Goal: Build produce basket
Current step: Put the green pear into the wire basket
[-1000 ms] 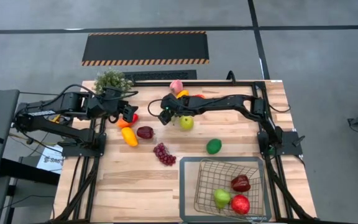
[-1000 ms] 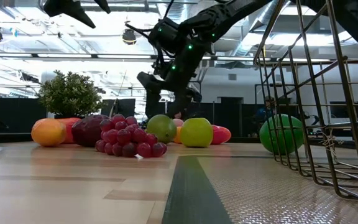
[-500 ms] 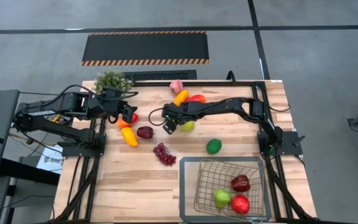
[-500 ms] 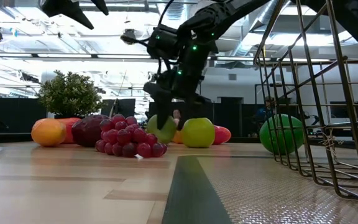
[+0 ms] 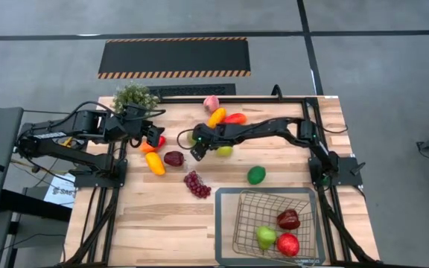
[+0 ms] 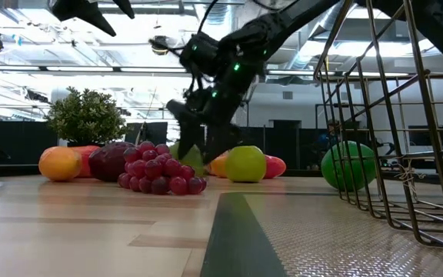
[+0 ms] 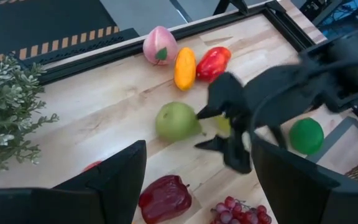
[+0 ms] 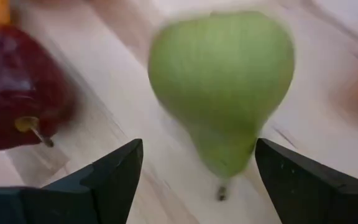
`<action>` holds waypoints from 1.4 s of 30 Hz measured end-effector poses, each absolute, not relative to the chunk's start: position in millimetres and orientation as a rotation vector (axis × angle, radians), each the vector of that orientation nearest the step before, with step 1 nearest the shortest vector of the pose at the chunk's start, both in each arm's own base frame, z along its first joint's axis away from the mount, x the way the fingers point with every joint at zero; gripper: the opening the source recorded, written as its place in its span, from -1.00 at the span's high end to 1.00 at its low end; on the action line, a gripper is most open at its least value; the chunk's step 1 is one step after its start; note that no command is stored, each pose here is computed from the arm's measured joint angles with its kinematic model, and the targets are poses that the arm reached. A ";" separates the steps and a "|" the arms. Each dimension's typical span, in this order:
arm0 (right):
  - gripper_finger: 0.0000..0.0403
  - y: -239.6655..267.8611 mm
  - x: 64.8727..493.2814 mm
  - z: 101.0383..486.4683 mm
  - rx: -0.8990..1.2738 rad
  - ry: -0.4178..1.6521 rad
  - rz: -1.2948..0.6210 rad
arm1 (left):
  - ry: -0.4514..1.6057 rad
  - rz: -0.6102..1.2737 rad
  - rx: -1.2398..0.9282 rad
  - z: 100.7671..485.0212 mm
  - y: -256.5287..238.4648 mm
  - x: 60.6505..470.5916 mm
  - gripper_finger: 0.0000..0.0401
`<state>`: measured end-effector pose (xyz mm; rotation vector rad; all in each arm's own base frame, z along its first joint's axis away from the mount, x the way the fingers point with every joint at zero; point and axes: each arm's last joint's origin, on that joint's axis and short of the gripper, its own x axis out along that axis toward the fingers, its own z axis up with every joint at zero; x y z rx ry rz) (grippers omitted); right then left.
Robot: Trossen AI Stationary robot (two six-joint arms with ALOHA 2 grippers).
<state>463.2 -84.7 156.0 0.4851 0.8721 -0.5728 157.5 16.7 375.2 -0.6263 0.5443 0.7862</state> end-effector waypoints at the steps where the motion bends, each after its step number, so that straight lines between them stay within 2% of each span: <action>1: -0.65 -84.6 462.8 151.8 0.465 0.893 -0.560 | 0.545 0.786 -0.627 375.2 16.7 157.5 -0.38; 6: -0.65 -91.6 463.6 138.7 0.455 0.925 -0.543 | 0.544 0.786 -0.627 375.2 16.6 157.4 -0.38; 11: -0.65 -94.8 463.0 145.1 0.453 0.910 -0.531 | 0.576 0.765 -0.612 364.0 16.2 162.7 -0.38; 14: -0.65 -94.1 462.0 156.8 0.435 0.889 -0.510 | 0.652 0.735 -0.583 342.7 15.4 173.8 -0.38; 20: -0.65 -89.0 460.8 170.1 0.362 0.884 -0.457 | 0.774 0.797 -0.545 284.5 24.3 196.1 -0.33; 24: -0.65 -83.6 459.1 168.3 0.324 0.930 -0.412 | 0.858 0.776 -0.600 245.4 32.8 204.3 -0.13; 29: -0.64 -75.5 458.3 166.9 0.283 0.967 -0.374 | 0.877 0.775 -0.649 212.3 40.9 205.0 0.24; 32: -0.63 -72.3 458.5 166.7 0.280 0.972 -0.367 | 0.800 0.808 -0.653 202.0 50.4 204.6 0.46; 38: -0.63 -68.6 455.7 164.5 0.318 1.020 -0.300 | 0.695 0.699 -0.652 191.3 68.8 214.7 0.86; 42: -0.63 -66.0 452.9 167.3 0.319 1.041 -0.294 | 0.728 0.733 -0.673 179.7 83.1 218.5 0.98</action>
